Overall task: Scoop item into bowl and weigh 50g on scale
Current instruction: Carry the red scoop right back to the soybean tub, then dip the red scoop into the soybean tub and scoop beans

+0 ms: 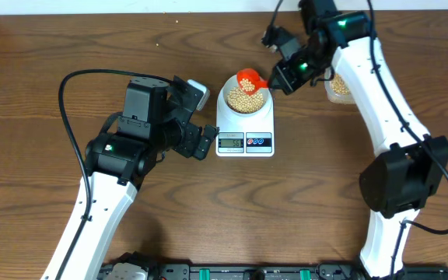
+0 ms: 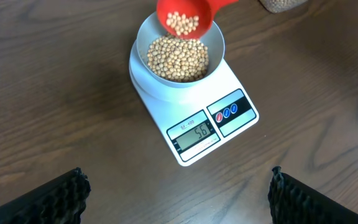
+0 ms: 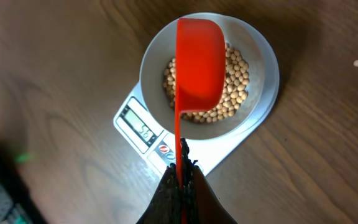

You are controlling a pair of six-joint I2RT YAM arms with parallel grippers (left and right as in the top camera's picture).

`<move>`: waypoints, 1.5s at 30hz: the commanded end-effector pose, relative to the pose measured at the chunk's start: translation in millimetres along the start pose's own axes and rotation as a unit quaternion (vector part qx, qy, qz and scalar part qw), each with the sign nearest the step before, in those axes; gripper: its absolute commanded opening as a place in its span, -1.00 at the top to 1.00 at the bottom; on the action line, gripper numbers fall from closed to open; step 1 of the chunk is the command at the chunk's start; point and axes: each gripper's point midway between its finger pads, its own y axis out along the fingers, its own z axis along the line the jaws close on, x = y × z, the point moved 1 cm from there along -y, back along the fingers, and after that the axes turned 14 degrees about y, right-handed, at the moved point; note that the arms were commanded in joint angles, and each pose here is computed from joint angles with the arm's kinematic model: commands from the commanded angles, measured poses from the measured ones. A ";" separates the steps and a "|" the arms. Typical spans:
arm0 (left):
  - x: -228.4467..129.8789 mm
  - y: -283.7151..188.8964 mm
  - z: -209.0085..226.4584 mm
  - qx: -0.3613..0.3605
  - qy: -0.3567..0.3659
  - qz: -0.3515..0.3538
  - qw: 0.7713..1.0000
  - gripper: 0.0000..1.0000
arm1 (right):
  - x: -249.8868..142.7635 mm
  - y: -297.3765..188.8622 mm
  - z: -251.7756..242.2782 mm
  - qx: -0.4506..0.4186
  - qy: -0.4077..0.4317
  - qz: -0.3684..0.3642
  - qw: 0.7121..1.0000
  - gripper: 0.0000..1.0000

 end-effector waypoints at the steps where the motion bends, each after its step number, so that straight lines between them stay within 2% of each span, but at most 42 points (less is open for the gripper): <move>1: -0.1 0.9 -2.7 -0.007 0.001 -0.001 1.000 -0.89 | 11.0 -21.4 10.8 0.063 0.013 -0.032 0.997 0.98; 7: -0.1 0.9 -2.7 -0.007 0.001 -0.001 1.000 -0.89 | 16.7 -54.5 -3.4 0.095 0.039 -0.070 0.992 0.98; 13: -0.1 0.9 -2.7 -0.007 0.001 -0.001 1.000 -0.89 | 6.7 -94.9 -40.6 0.069 0.086 -0.099 0.989 0.98; 17: -0.1 0.9 -2.7 -0.007 0.001 -0.001 1.000 -0.89 | -11.9 -118.9 -80.9 0.008 0.133 -0.102 0.986 0.98; 22: -0.1 0.9 -2.7 -0.007 0.001 -0.001 1.000 -0.89 | -42.1 -132.6 -126.4 -0.091 0.183 -0.070 0.976 0.98; 27: -0.1 0.9 -2.7 -0.007 0.001 -0.001 1.000 -0.89 | -57.4 -141.1 -156.4 -0.193 0.215 -0.047 0.956 0.98; 34: -0.2 0.9 -2.7 -0.007 0.001 -0.001 1.000 -0.89 | -70.8 -152.2 -178.0 -0.281 0.246 -0.030 0.927 0.98; 45: -0.1 0.9 -2.7 -0.007 0.001 -0.001 1.000 -0.89 | -69.9 -161.2 -183.2 -0.410 0.216 -0.005 0.886 0.97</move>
